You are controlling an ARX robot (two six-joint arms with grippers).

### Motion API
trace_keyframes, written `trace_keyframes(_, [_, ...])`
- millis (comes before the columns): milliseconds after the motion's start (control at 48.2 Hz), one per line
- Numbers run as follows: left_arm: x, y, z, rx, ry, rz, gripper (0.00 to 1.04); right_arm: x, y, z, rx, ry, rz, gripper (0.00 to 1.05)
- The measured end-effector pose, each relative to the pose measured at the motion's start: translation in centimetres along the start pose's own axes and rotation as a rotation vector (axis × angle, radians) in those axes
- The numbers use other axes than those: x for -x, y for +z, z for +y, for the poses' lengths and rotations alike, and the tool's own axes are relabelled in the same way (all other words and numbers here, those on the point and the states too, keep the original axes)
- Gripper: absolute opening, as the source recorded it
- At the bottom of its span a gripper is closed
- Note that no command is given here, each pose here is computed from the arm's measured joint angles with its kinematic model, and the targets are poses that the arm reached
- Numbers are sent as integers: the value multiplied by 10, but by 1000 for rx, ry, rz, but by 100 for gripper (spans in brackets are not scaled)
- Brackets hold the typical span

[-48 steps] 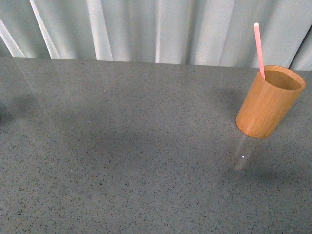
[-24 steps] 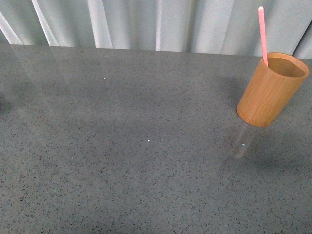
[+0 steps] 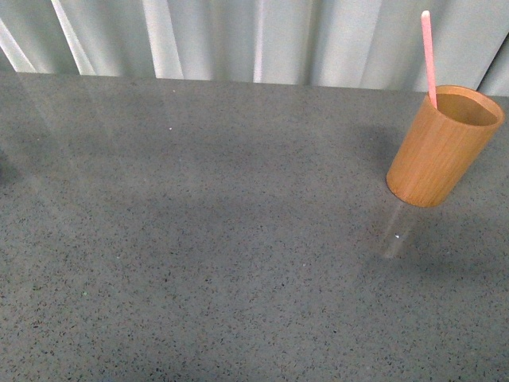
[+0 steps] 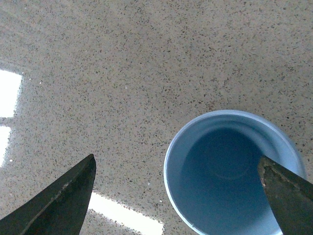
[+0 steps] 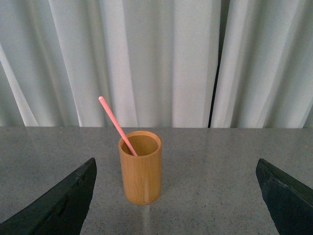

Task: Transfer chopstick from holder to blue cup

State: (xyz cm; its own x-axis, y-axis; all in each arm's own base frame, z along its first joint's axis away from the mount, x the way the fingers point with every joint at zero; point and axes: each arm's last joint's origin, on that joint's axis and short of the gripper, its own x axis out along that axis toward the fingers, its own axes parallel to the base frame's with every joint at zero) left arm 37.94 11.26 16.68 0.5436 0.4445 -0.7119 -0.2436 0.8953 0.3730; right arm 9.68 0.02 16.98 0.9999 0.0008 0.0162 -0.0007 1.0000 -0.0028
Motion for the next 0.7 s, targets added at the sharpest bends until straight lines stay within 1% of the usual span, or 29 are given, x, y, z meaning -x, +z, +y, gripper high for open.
trace_keyframes(332, [-16, -5, 5, 11, 16, 41, 98, 0, 0, 0, 0, 0, 0, 95])
trace_keyframes(498, [-21, -8, 2, 15, 5, 66, 98, 0, 0, 0, 0, 0, 0, 95])
trace_keyframes(705, [-28, -5, -4, 16, -14, 89, 97, 0, 0, 0, 0, 0, 0, 95])
